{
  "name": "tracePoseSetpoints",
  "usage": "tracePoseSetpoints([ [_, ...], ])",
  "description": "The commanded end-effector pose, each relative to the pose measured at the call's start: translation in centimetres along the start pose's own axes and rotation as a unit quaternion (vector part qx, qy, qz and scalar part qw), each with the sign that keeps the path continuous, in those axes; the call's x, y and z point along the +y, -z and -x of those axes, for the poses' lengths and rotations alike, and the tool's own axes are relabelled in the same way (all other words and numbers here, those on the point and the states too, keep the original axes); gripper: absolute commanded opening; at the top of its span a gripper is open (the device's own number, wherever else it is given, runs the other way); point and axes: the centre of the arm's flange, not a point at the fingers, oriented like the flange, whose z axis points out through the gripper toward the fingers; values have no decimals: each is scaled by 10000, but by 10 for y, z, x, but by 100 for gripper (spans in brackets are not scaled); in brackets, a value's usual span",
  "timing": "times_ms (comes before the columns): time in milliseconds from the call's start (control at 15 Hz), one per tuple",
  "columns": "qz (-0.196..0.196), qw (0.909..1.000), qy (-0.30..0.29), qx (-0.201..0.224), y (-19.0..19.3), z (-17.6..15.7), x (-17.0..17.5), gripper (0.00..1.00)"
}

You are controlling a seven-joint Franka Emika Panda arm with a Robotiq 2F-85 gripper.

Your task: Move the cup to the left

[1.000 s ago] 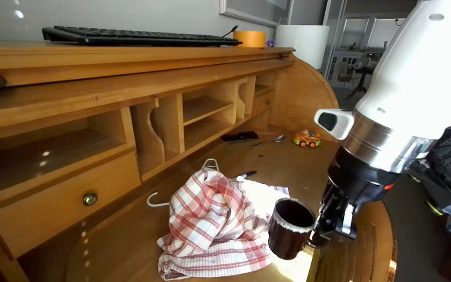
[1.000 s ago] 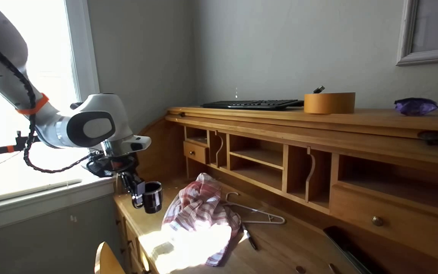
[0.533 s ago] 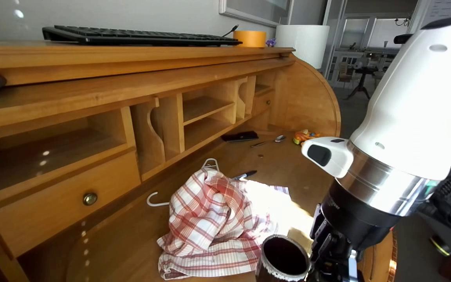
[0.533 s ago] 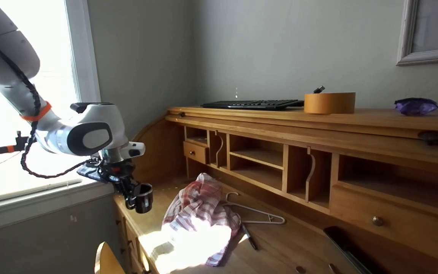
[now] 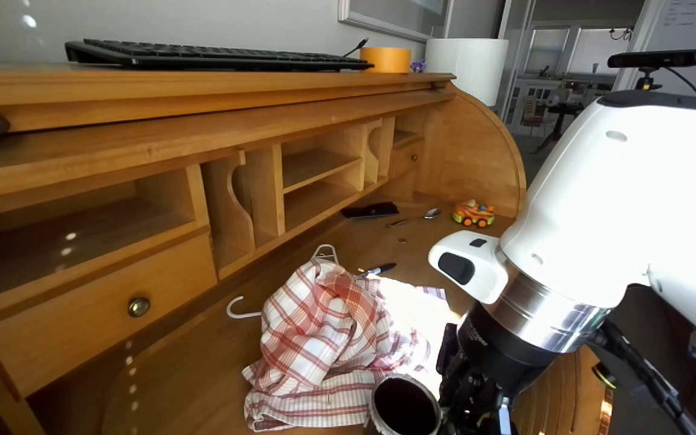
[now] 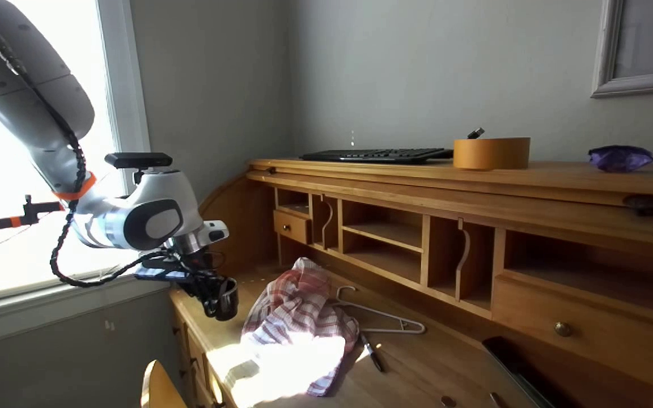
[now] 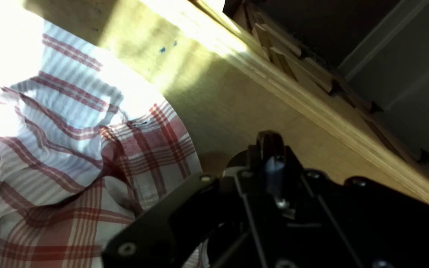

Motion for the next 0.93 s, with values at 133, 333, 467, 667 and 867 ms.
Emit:
tracePoseSetpoints([
  [133, 141, 9970, 759, 47, -17, -16, 9, 4],
  [333, 235, 9925, 1197, -6, -21, -16, 13, 4],
  [467, 264, 9888, 1469, -56, -25, -14, 13, 4],
  [667, 263, 9834, 1796, -77, -28, -15, 12, 4],
  [867, 285, 9778, 2072, -114, -31, -16, 12, 4],
])
